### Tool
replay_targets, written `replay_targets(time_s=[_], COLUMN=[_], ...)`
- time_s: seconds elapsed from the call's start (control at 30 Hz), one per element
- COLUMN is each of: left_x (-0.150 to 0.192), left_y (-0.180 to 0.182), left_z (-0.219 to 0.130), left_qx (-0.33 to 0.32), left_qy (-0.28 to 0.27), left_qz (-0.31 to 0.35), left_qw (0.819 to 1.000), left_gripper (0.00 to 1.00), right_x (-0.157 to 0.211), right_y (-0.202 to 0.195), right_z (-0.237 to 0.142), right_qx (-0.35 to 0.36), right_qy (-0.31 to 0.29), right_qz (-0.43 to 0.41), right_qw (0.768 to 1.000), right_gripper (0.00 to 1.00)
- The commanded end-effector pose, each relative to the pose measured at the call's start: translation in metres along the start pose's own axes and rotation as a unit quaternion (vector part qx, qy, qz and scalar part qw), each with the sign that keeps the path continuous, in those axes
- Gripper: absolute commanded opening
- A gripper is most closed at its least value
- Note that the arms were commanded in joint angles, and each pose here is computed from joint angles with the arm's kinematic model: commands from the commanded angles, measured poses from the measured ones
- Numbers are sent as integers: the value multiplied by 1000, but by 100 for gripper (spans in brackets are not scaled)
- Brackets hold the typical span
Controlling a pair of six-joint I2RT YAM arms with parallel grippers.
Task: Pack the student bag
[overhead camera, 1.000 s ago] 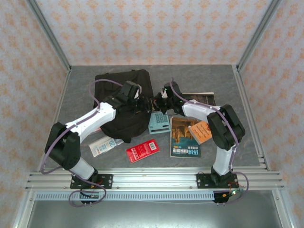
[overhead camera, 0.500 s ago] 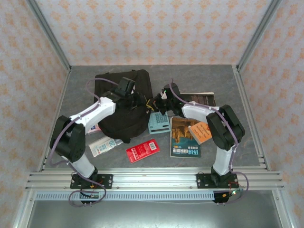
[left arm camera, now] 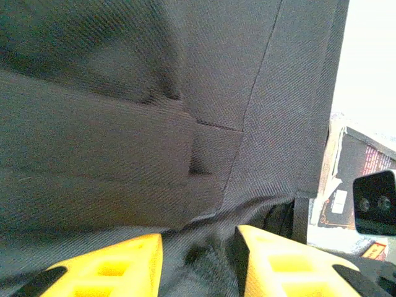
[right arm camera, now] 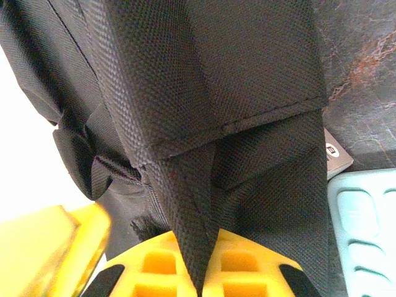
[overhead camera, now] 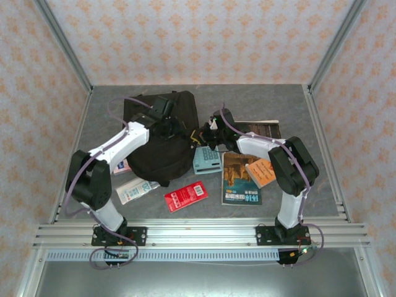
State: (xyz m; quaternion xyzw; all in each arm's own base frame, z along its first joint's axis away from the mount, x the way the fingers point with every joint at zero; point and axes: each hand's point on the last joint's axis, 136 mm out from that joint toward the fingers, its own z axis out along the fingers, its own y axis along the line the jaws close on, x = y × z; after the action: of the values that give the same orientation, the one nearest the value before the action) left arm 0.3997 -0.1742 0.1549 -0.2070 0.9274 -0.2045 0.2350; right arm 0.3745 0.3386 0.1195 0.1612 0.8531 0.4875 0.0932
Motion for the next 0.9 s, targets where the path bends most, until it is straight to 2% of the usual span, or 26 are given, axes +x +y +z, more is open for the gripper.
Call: replay_targets(time_s=[0.0,0.37,0.73,0.87], left_x=[-10,39,44,45], left_y=[-1,-28,-35,-35], left_z=[-37,-13,18,26], left_qx=[-11,94,91,92], left_qy=[-23,76,85,84], left_qz=[20,-83,-105,-115], left_qw=[999,989,987,985], left_gripper=[39,39,35,30], right_x=[3,2,2,3], right_y=[31,33,37,39], right_z=[-9,-8,-8,-8], right_qx=[-42,-49,-68,-75], right_qy=[4,2,1,4], right_qz=[-32,-28,-10,-4], right_qw=[999,998,998,997], right_gripper=[0,0,0,0])
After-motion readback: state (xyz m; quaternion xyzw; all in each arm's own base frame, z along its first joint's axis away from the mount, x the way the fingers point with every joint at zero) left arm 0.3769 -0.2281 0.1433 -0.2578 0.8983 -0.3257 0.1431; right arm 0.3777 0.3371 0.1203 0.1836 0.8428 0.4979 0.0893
